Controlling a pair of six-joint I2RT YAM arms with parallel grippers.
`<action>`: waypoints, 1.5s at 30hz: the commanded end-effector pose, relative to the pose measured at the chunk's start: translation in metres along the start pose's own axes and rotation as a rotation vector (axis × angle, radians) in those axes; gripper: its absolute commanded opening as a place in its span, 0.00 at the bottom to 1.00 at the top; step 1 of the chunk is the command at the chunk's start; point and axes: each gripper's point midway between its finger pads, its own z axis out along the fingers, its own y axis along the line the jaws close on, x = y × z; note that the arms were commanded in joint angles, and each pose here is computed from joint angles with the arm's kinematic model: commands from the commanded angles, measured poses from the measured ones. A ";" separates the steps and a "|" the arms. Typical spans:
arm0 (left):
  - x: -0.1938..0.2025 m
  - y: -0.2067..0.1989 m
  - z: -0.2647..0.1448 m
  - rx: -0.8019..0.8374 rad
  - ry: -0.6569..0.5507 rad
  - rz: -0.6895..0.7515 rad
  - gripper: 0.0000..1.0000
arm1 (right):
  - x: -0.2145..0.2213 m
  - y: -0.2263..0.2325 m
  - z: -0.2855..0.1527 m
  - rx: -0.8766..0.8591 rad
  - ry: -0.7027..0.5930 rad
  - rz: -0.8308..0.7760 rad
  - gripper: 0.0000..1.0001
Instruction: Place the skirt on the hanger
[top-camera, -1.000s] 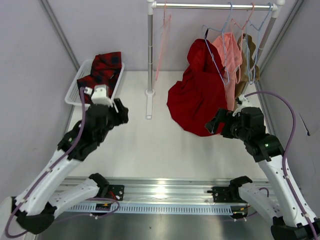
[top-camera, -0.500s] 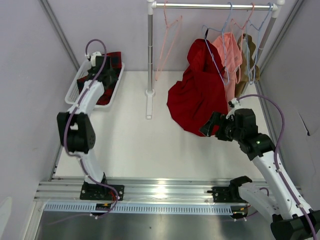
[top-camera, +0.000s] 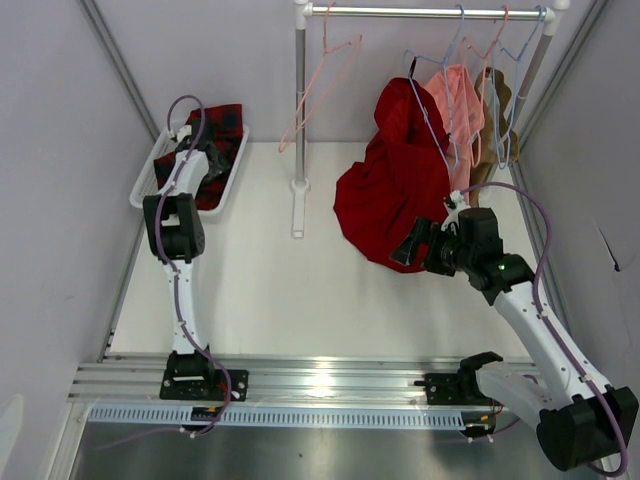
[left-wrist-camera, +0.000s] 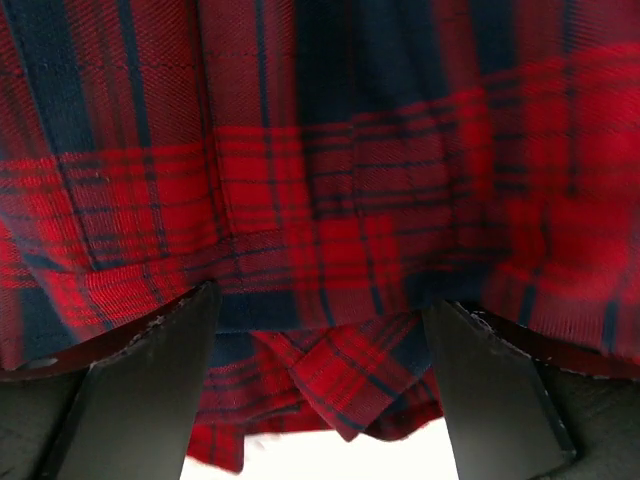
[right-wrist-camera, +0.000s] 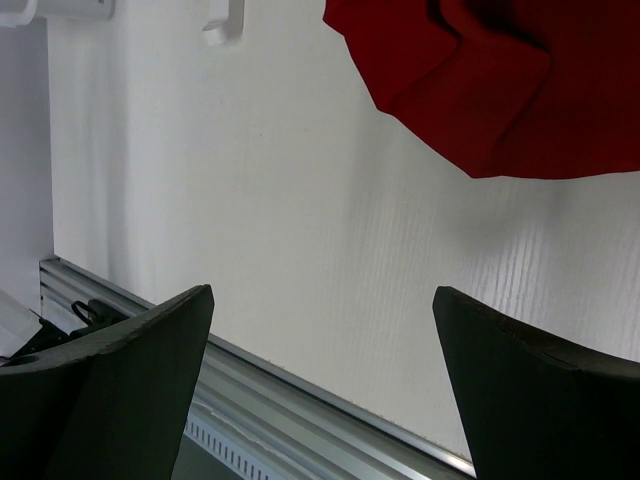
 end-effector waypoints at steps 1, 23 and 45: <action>-0.003 0.002 -0.003 -0.012 0.001 -0.059 0.86 | -0.006 0.008 0.006 -0.053 -0.021 0.000 1.00; -0.028 -0.026 -0.150 0.340 -0.160 -0.125 0.00 | -0.011 0.022 0.002 -0.125 -0.030 -0.021 0.99; -0.127 0.021 -0.444 0.685 -0.711 -0.194 0.00 | -0.022 0.036 0.001 -0.178 -0.043 -0.042 0.99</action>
